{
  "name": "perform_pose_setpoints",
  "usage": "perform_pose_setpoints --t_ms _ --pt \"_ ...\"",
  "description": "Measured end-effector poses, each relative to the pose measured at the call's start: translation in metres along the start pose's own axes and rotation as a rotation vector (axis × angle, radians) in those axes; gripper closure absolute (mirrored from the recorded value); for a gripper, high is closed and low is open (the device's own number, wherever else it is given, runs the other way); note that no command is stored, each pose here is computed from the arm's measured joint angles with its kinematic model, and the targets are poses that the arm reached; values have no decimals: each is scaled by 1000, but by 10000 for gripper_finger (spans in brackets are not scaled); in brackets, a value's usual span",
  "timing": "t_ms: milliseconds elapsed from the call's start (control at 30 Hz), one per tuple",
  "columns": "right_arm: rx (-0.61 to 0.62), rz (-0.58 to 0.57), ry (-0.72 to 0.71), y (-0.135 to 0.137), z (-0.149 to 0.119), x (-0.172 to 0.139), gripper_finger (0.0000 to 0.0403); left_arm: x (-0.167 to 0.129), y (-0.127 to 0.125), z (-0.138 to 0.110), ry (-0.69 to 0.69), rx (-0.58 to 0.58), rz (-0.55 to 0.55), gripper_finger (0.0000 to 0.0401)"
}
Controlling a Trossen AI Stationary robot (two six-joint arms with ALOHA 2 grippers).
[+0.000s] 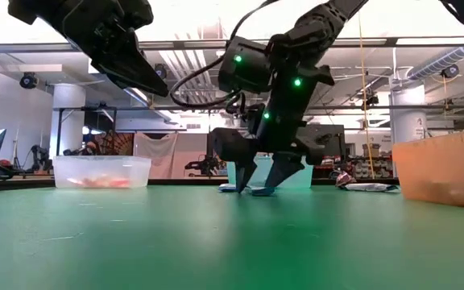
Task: Sort candy by brand, put in halloween buckets
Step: Put the white chocolate into the light blue bin
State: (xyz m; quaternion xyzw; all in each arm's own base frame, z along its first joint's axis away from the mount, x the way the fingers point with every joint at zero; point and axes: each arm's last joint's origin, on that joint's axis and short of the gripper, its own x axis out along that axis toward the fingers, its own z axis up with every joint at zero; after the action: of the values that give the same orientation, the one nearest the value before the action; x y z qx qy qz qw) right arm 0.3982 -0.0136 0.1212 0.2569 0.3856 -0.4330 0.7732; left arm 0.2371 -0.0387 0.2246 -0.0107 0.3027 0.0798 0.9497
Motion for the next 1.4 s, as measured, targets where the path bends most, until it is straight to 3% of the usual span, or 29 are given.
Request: perform_pose_setpoints --t_ms 167,400,567,1000,1400 --pt "12 -16 -2 2 -6 9 182 0 0 0 -4 0 0 304" --pt "-1 -11 -12 5 -10 6 296 0 0 0 -3 5 1 304" --pt "-16 -9 -13 6 -10 5 344 0 0 0 -3 11 3 304" --pt "-77 49 -7 4 2 -19 393 0 1 0 -6 12 21 304" --pt "-143 98 -2 2 12 -37 395 0 1 0 -9 5 36 304"
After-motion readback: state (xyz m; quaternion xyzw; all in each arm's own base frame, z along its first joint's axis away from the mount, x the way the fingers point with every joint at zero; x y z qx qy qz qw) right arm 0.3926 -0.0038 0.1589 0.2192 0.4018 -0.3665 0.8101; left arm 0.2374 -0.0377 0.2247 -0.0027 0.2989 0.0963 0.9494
